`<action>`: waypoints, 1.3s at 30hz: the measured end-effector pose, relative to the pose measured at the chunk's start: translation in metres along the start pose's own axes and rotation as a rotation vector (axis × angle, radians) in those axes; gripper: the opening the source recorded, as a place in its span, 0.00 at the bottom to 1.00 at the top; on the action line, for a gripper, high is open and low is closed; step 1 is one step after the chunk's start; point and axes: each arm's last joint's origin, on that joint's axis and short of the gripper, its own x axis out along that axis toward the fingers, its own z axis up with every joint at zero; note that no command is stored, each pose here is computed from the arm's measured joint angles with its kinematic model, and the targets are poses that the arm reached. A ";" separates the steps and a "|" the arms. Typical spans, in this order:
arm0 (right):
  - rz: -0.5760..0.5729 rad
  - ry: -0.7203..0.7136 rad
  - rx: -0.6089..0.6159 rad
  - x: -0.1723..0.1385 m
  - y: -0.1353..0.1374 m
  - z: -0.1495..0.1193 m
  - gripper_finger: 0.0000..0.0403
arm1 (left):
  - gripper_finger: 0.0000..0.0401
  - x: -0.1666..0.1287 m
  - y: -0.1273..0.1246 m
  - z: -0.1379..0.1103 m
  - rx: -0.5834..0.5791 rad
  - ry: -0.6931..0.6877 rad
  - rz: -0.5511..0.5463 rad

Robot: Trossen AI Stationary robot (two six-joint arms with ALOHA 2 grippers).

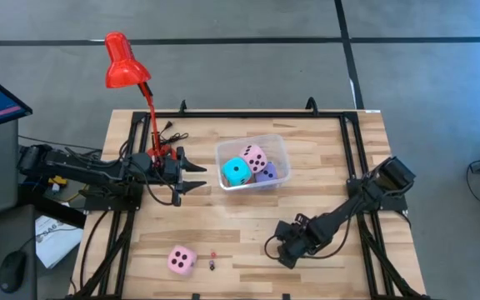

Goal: Pick & Place Dice
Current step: Put the small green die into the transparent bin

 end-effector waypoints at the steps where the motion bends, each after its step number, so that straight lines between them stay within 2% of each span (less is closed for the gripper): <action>1: -0.009 0.001 -0.002 0.003 0.000 -0.001 0.50 | 0.45 0.000 0.000 0.000 0.000 0.001 0.000; 12: -0.015 -0.001 -0.002 0.004 0.000 -0.001 0.48 | 0.45 0.000 0.000 0.000 0.000 0.001 0.000; 27: -0.019 0.001 0.001 0.005 0.000 -0.001 0.17 | 0.45 0.000 0.000 0.000 0.000 0.002 0.000; 34: 0.011 0.029 0.006 -0.001 0.002 0.001 0.13 | 0.45 0.000 0.000 0.000 0.000 0.001 0.000; 39: 0.061 0.008 0.008 -0.030 0.008 0.009 0.13 | 0.45 0.000 0.000 0.000 0.000 0.001 0.000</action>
